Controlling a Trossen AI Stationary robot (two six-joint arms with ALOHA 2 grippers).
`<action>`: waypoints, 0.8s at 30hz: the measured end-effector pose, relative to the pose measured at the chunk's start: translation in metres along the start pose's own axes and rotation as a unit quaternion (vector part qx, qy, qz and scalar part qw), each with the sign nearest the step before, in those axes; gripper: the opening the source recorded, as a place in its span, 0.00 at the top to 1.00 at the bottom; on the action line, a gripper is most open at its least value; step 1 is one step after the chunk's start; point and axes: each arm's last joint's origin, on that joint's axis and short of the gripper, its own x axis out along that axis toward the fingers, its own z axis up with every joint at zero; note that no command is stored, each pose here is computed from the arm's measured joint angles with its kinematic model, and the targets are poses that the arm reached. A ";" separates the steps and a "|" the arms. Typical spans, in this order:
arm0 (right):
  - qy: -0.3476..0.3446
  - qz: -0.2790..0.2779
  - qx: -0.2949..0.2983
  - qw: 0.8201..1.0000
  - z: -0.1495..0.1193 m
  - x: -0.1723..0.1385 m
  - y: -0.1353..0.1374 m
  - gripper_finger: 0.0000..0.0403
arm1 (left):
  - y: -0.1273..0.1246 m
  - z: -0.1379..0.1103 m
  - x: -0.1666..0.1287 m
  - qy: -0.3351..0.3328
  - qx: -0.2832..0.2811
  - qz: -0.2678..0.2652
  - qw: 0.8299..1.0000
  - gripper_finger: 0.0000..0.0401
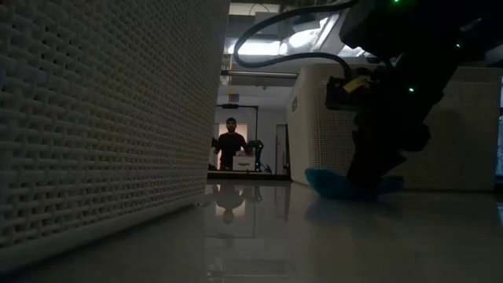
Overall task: Sort clothes
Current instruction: Put the blue sock into the bottom white bin
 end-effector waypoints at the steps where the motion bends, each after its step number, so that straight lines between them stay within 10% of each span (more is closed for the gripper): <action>1: 0.000 0.000 -0.003 1.000 0.000 0.000 0.000 0.87 | 0.000 0.000 0.000 0.000 0.000 0.000 1.000 0.55; 14: -0.012 0.014 -0.016 1.000 0.003 -0.012 -0.002 0.96 | 0.000 0.000 0.000 0.000 0.001 0.000 1.000 0.55; 24: -0.140 0.071 -0.060 0.986 0.037 -0.086 0.023 0.98 | 0.000 0.000 0.000 0.000 0.002 0.000 1.000 0.55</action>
